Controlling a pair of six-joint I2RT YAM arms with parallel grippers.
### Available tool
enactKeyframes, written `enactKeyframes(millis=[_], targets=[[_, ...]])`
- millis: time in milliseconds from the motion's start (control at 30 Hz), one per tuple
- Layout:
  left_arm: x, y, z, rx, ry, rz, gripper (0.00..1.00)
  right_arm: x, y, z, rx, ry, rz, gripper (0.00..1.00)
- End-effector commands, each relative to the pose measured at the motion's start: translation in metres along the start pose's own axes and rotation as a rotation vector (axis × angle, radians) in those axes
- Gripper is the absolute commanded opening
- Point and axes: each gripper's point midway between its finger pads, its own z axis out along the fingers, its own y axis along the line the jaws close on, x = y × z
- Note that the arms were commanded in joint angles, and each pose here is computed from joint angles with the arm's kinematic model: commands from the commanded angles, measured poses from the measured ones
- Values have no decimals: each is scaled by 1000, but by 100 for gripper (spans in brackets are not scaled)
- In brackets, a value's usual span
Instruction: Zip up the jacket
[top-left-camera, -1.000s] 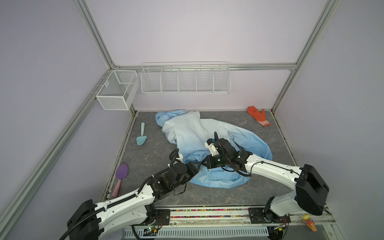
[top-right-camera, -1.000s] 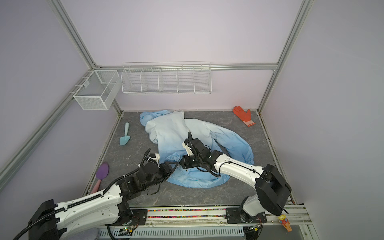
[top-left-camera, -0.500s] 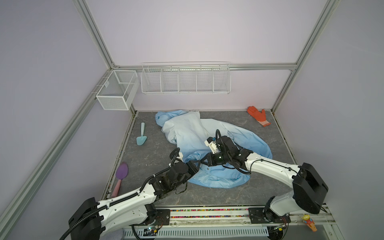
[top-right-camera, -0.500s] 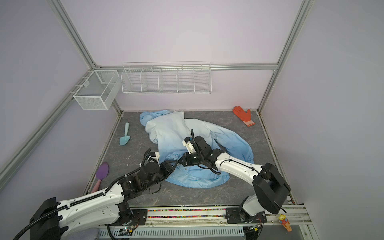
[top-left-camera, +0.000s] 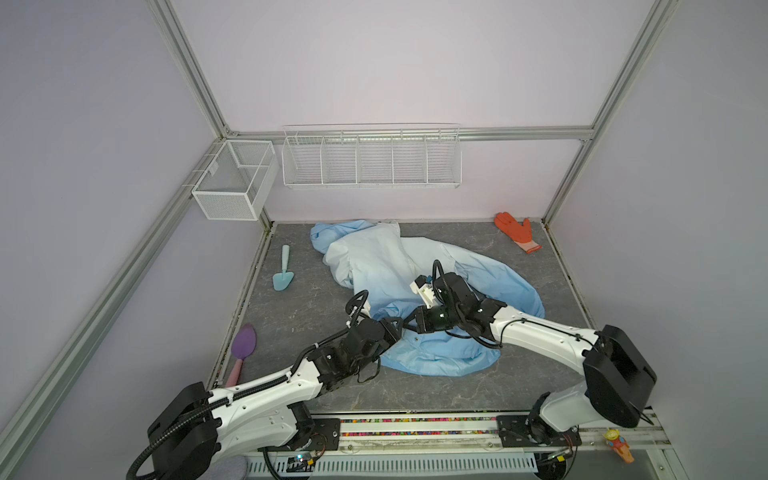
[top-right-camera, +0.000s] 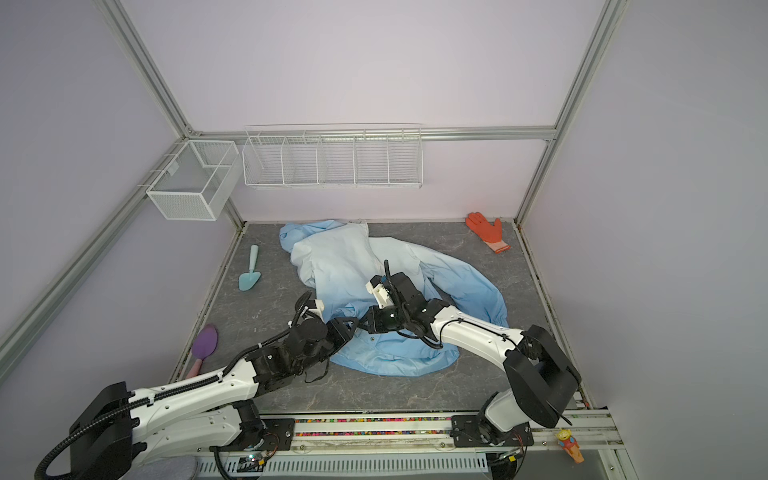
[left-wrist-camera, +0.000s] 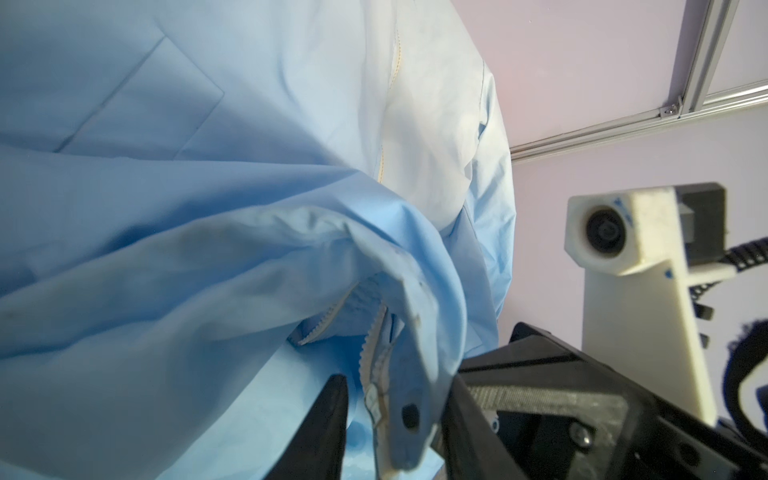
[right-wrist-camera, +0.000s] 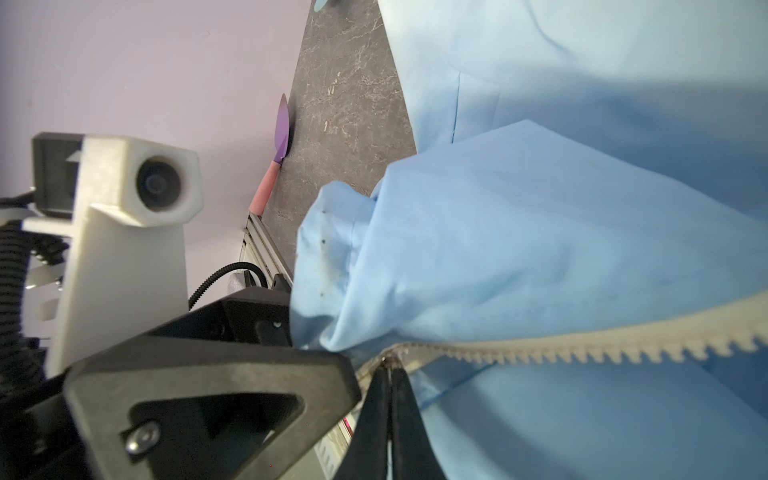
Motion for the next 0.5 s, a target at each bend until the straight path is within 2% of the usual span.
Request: enactKeyframes(millis=[0, 233, 367, 467], targets=[[-7, -6, 0, -7, -34, 5, 33, 1, -4, -2, -9, -3, 21, 7], [-8, -3, -2, -17, -40, 9, 24, -1, -7, -7, -1, -17, 30, 7], [-6, -1, -1, -27, -25, 22, 14, -3, -4, -11, -5, -28, 25, 7], [-3, -2, 1, -25, -10, 31, 13, -4, -2, -13, -7, -29, 20, 7]])
